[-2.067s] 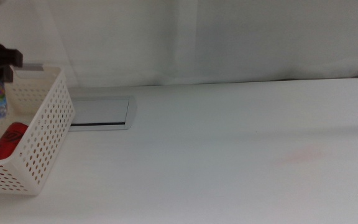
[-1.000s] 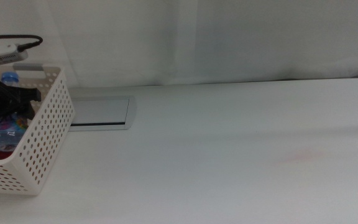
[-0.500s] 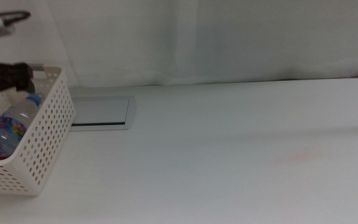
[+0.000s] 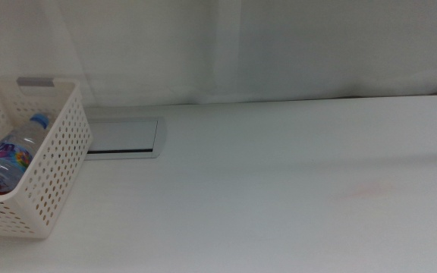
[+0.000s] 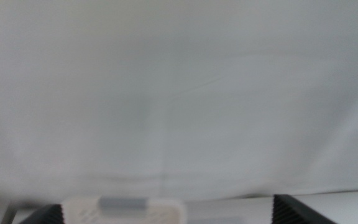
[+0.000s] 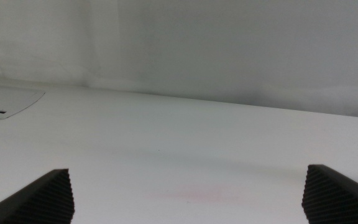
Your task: Use arms to grab the bottles and put them into the dustbin to the left of the table.
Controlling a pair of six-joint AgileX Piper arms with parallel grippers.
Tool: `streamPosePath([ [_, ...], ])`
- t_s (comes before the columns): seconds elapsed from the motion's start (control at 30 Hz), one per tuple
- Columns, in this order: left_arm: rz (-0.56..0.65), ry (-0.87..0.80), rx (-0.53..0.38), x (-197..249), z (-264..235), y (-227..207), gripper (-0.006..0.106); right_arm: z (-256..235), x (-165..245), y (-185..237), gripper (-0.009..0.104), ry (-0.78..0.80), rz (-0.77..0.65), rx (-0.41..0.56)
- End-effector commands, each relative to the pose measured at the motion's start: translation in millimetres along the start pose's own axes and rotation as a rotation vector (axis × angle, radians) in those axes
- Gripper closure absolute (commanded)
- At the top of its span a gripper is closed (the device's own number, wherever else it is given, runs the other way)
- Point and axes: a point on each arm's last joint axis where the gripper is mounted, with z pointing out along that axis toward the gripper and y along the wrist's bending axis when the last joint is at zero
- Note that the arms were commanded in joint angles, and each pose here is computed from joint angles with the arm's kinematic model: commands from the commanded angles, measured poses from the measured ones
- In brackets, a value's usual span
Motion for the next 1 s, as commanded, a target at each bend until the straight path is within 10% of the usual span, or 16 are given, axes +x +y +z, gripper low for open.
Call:
streamPosePath([
  [0.0, 0.054, -0.060, 0.049, 4.2, -26.9, -14.3, 0.020, -0.1, 1.4, 0.0, -0.008, -0.003, -0.017, 0.001],
  [0.27, 0.109, -0.090, 0.113, 55.8, -77.8, -32.3, 0.103, -0.1, 1.4, 0.0, -0.008, -0.003, -0.017, 0.001],
  [0.97, -0.048, -0.007, 0.013, 276.9, -48.2, -20.7, 0.103, -0.1, -1.3, 2.8, -0.008, -0.033, -0.010, -0.030],
])
